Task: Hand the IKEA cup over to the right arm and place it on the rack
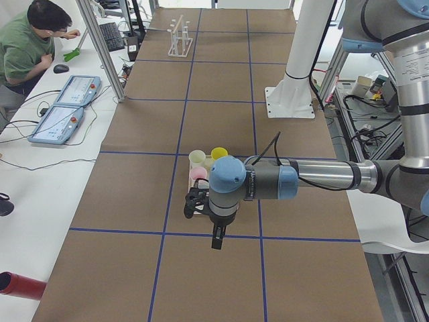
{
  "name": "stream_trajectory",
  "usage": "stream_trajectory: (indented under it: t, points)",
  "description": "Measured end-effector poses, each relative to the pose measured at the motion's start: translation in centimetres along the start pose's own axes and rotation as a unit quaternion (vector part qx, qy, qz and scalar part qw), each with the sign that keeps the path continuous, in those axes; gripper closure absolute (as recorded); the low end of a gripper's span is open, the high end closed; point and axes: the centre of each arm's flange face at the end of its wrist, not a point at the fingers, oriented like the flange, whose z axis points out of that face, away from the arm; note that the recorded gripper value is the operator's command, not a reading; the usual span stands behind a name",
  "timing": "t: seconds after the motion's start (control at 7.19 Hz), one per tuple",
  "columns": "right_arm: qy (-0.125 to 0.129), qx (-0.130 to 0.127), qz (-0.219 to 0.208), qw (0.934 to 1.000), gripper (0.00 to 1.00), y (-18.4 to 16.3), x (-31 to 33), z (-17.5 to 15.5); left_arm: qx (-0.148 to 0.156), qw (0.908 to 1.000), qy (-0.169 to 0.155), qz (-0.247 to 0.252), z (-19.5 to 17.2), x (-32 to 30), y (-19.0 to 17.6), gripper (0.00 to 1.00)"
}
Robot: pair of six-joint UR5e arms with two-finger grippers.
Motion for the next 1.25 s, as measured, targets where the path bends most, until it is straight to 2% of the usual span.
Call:
stream_trajectory:
  t: [0.42,0.7,0.97,1.11,1.25]
  points:
    - [-0.001,0.002,-0.005,1.0000,0.00,-0.1,-0.3,0.0,0.008,0.9999,-0.002,0.009,-0.5,0.4,-0.3,0.00]
    - [-0.004,0.014,-0.028,0.9995,0.00,-0.6,-1.4,0.1,0.032,0.9990,-0.008,0.031,-2.1,1.7,-1.0,0.00]
    - [-0.010,0.020,-0.031,0.9993,0.00,-1.3,-4.3,0.9,0.066,0.9956,-0.013,0.065,-3.0,3.1,-2.8,0.00]
    - [-0.016,0.026,-0.027,0.9992,0.00,-1.5,-6.3,1.4,0.070,0.9951,0.000,0.070,-2.5,4.0,-3.7,0.00]
    - [-0.023,0.032,-0.023,0.9990,0.00,-1.7,-8.2,2.1,0.068,0.9942,0.033,0.076,-1.7,5.4,-4.3,0.00]
